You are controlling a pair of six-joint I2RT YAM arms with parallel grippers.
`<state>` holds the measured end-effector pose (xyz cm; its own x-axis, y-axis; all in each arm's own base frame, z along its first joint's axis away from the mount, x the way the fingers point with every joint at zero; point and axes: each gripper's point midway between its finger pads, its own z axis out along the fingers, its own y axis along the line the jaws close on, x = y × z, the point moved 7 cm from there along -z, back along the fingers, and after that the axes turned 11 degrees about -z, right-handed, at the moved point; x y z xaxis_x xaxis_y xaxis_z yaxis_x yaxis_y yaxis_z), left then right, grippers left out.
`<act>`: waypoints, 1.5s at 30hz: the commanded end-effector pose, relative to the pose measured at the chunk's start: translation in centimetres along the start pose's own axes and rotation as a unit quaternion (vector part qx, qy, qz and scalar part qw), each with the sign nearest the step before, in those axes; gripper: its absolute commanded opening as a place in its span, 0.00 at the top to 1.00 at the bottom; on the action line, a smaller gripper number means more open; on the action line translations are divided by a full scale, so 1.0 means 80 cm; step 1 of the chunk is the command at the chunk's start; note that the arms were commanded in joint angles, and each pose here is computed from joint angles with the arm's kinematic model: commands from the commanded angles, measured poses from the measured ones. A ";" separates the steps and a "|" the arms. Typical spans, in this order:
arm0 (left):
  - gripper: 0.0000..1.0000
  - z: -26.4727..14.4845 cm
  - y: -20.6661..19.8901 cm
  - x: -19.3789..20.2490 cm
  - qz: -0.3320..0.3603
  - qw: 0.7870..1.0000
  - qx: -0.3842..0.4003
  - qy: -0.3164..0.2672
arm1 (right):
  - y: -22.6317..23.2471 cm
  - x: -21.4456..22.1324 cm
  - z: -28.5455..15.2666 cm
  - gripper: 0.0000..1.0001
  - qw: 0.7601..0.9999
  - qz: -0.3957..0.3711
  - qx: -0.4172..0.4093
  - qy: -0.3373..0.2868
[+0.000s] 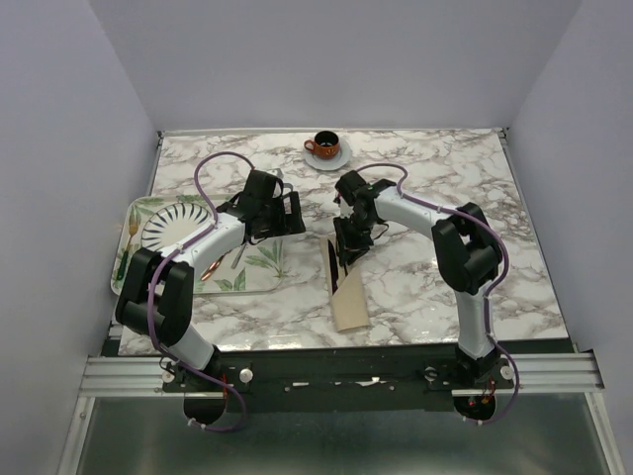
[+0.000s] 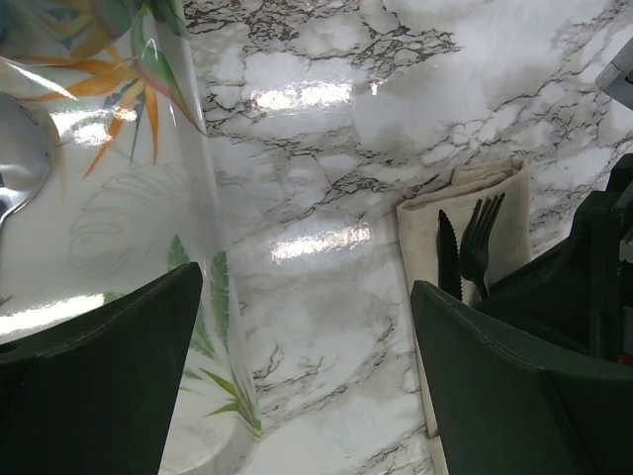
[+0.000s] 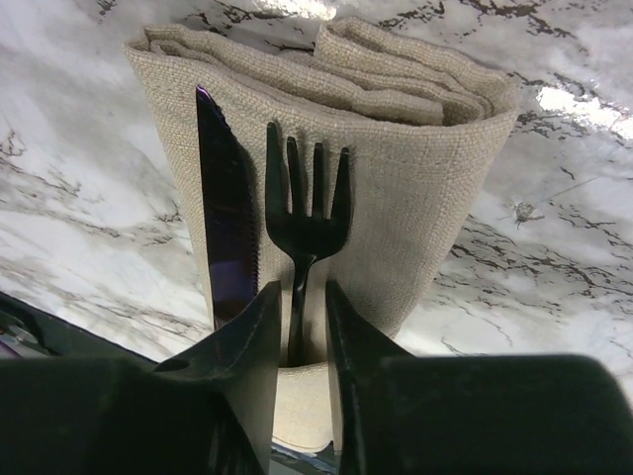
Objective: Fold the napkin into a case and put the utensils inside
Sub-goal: Insert the fork at the center of the board, then reset both arms
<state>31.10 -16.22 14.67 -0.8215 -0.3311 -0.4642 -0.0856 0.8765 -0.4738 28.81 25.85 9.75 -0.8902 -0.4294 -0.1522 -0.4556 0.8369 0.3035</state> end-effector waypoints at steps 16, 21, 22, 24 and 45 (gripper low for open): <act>0.47 0.028 -0.028 0.053 0.062 0.988 0.069 0.126 | 0.017 -0.012 -0.084 0.58 0.995 -0.044 -0.014 -0.085; 0.48 0.050 -0.035 0.062 0.081 0.983 0.052 0.154 | -0.012 -0.014 -0.099 0.43 0.994 -0.031 -0.002 -0.103; 0.48 0.054 -0.037 0.063 0.082 0.983 0.050 0.157 | -0.017 -0.015 -0.101 0.39 0.994 -0.029 -0.002 -0.106; 0.49 0.063 -0.044 0.066 0.095 0.981 0.049 0.165 | -0.034 -0.016 -0.111 0.23 0.993 -0.020 0.002 -0.115; 0.35 0.080 -0.122 -0.017 0.195 0.971 0.107 0.089 | -0.112 -0.020 -0.186 0.00 0.981 -0.040 -0.010 -0.189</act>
<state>35.54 -27.05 10.72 -0.9312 0.0223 -0.3639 0.2163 0.8374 -0.5019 33.78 15.10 17.63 -0.8620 -0.3002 -0.4084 -0.4406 0.8421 0.3110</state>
